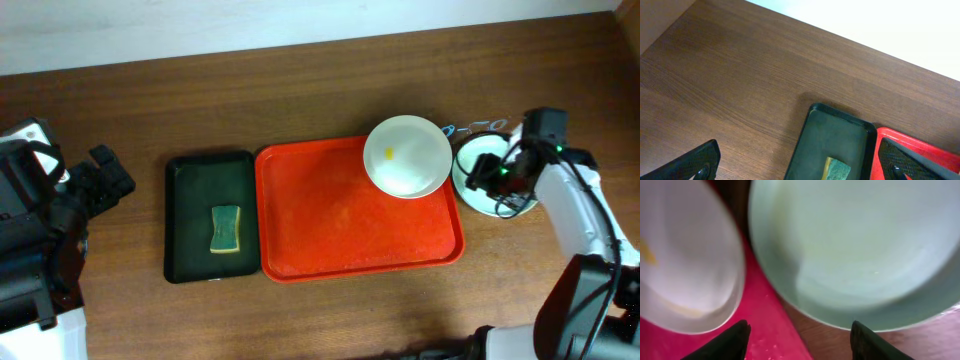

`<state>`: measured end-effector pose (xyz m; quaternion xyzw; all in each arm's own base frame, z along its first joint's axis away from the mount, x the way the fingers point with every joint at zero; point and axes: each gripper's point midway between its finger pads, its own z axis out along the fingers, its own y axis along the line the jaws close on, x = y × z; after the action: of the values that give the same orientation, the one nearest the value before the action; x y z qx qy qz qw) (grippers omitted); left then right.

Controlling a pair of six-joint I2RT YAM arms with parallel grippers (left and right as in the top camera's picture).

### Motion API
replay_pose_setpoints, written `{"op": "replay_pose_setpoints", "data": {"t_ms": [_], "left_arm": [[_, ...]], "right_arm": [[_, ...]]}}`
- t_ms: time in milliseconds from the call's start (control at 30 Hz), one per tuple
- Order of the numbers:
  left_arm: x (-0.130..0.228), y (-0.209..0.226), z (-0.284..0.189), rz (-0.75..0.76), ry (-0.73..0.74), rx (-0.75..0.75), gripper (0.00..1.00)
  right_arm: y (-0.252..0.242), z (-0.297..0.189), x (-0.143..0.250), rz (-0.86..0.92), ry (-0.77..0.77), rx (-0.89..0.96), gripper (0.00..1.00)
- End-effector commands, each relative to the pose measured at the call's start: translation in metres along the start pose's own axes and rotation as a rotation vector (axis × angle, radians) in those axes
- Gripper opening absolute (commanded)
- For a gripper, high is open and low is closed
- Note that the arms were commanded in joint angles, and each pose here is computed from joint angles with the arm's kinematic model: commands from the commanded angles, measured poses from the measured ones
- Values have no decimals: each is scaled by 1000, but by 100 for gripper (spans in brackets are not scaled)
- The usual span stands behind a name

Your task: Clean dirty plates on tray and stack at the side

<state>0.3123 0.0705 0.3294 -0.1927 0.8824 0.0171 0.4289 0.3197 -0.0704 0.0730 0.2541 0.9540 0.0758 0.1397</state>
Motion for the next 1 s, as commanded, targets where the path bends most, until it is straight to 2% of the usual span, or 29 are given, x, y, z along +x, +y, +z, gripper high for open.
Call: {"op": "replay_pose_setpoints", "data": {"t_ms": [0, 367, 600, 667, 767, 967], "left_arm": [[-3, 0, -2, -14, -10, 3, 99], [-3, 0, -2, -14, -10, 3, 99], [-3, 0, -2, -14, -10, 4, 99], [-3, 0, -2, -14, -10, 3, 99], [-3, 0, -2, -14, -10, 3, 99], [-3, 0, -2, -14, -10, 3, 99]], "right_arm": [[17, 5, 9, -76, 15, 2, 66], [59, 10, 36, -215, 68, -26, 67], [82, 10, 72, -313, 160, -23, 83], [88, 9, 85, -350, 190, -22, 98], [102, 9, 103, -419, 220, -28, 99], [112, 8, 114, -464, 235, -39, 98]]}}
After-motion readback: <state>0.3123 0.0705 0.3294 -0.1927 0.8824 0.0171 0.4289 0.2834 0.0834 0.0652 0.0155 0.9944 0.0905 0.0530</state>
